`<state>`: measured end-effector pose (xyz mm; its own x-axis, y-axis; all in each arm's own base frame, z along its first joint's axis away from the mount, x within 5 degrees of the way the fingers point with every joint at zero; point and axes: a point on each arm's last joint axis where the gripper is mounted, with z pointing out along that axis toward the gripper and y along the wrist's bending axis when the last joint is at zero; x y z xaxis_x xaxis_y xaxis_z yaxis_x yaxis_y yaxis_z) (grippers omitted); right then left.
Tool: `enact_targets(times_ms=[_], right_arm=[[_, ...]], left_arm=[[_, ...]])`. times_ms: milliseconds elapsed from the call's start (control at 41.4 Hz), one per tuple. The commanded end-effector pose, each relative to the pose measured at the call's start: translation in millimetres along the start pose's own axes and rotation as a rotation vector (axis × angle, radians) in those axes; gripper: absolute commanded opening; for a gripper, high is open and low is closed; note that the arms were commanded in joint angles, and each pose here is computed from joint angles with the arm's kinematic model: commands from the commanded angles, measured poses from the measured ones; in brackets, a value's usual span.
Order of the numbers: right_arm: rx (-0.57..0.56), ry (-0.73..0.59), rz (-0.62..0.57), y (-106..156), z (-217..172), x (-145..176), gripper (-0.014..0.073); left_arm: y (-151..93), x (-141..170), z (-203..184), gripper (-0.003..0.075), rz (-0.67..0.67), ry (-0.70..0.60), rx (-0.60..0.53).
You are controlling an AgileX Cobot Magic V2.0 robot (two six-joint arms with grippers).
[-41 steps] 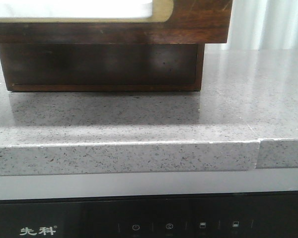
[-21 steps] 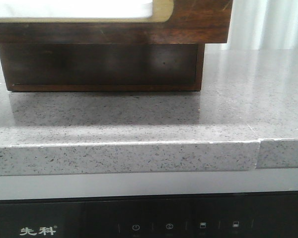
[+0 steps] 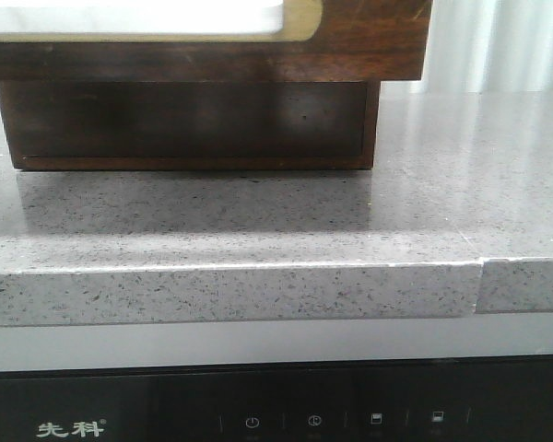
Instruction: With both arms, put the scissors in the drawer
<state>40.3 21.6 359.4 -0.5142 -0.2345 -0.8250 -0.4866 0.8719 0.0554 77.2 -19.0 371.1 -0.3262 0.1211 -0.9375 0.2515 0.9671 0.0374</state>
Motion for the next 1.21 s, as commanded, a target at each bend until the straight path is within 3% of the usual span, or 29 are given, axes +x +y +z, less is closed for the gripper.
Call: enact_targets(times_ms=[0,290,459,1185], right_arm=[[0.006,-0.081,-0.004,-0.3,-3.8,-10.8,-0.0069],[0.006,-0.081,-0.004,-0.3,-3.8,-10.8,-0.0069],[0.006,-0.081,-0.004,-0.3,-3.8,-10.8,-0.0069],[0.007,-0.078,-0.004,-0.3,-3.8,-10.5,-0.0069]], left_arm=[[4.9,12.0,-1.8,-0.0020,-0.025,-0.206,-0.079],[7.6,117.2,14.2,-0.0020,-0.067,-0.399,-0.241],[7.5,150.4,24.4,-0.0020,-0.066,-0.456,-0.273],[8.2,161.0,31.3,-0.0020,-0.064,-0.478,-0.277]])
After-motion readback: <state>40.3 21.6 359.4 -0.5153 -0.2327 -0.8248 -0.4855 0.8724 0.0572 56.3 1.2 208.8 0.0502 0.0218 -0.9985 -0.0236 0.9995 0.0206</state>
